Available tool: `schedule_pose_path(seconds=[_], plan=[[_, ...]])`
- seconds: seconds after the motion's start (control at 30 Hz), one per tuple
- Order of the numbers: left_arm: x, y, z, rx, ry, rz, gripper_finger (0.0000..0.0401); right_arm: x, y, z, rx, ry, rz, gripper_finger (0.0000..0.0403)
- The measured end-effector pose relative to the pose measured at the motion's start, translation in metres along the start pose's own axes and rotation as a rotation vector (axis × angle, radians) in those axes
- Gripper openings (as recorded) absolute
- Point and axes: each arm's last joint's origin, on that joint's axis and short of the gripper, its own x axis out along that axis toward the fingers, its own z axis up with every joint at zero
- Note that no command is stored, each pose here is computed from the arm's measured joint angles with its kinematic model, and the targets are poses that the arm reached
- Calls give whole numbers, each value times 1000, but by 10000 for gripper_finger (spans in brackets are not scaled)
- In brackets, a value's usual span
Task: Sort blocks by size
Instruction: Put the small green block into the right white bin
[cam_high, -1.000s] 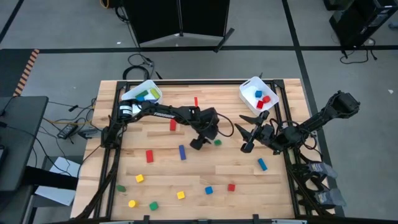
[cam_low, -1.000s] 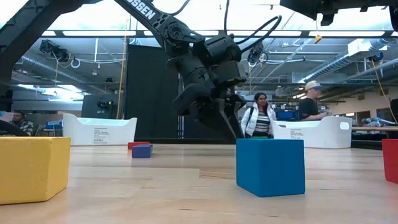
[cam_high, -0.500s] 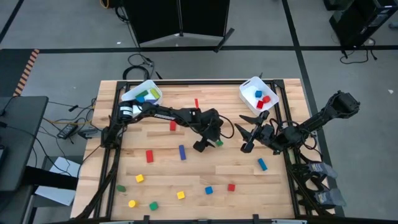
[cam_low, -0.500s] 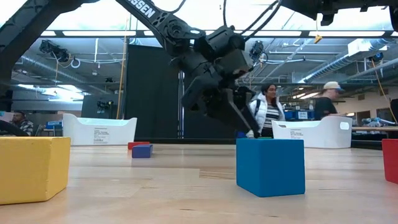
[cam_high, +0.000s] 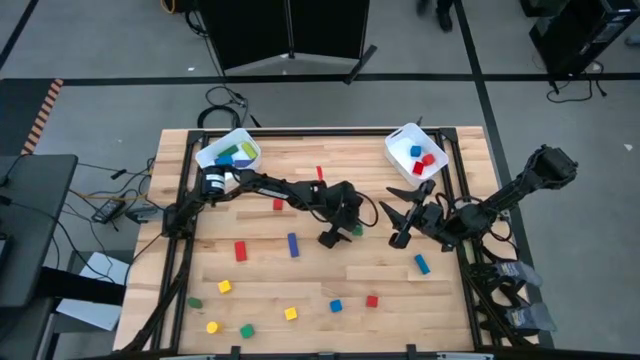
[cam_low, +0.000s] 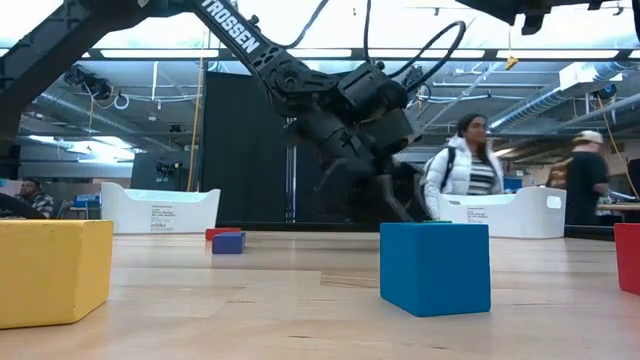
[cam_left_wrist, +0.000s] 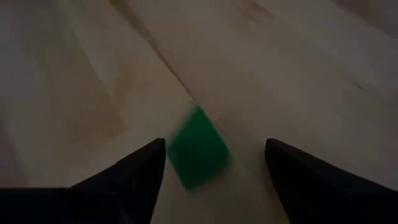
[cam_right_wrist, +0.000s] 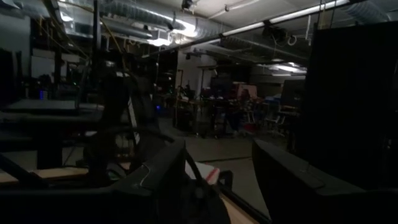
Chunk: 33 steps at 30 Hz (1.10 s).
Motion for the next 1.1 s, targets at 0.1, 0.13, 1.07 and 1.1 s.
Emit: schedule_pose_path(seconds=[0.1,0.13,1.07,1.1], plan=[[2,0,-1,-13,-7,7,284,-1,0,0,0,1,0,197],[4,1,-2,-8,-18,17,284,-1,0,0,-1,1,0,197],[19,-6,-8,-58,-21,-17,168,-1,0,0,-6,11,-20,197],[19,-7,-9,-60,-17,-18,161,-1,0,0,-7,11,-20,197]])
